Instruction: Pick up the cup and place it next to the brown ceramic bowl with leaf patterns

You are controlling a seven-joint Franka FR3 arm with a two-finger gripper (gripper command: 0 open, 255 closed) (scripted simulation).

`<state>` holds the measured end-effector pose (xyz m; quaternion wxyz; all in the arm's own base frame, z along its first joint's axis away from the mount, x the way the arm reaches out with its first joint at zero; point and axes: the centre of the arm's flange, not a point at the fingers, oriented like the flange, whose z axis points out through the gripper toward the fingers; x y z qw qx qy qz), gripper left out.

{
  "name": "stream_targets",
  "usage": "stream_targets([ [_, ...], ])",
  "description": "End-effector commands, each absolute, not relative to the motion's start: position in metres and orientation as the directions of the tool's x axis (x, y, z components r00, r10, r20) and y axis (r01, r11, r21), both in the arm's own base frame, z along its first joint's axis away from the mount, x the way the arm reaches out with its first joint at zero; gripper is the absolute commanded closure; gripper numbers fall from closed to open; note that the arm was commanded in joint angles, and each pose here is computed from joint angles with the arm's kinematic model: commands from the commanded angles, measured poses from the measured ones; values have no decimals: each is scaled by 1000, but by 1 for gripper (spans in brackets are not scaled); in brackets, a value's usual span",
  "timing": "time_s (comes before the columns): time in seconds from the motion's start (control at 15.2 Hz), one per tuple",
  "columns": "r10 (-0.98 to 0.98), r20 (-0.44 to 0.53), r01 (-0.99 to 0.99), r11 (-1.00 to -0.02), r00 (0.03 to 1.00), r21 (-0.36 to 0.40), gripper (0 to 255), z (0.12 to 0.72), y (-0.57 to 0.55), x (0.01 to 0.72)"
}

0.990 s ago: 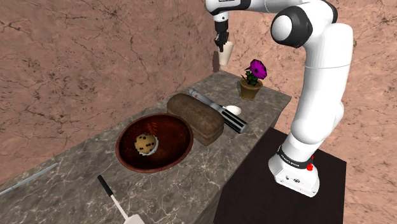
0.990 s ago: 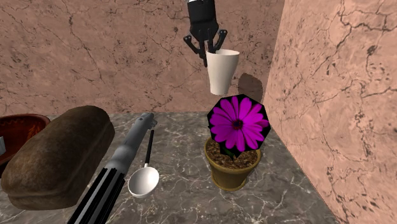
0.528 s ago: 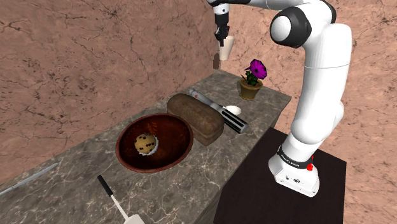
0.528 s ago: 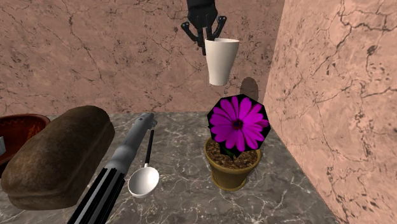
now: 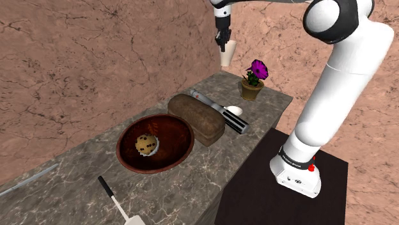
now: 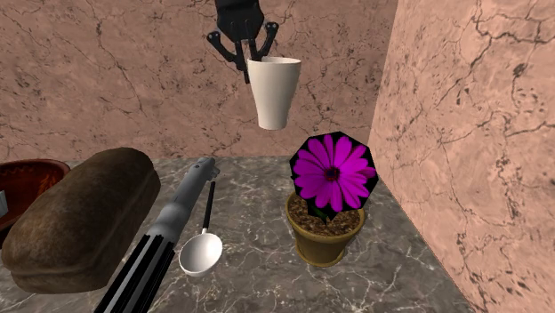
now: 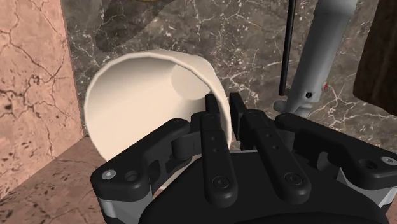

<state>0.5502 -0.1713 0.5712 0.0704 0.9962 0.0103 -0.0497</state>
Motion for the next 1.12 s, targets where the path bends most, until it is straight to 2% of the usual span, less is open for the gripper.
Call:
stream_targets([
  [0.0, 13, -101, 27, -990, 995, 140, 255, 571, -148, 533],
  [1.06, 13, -101, 27, -990, 995, 140, 255, 572, 31, 422],
])
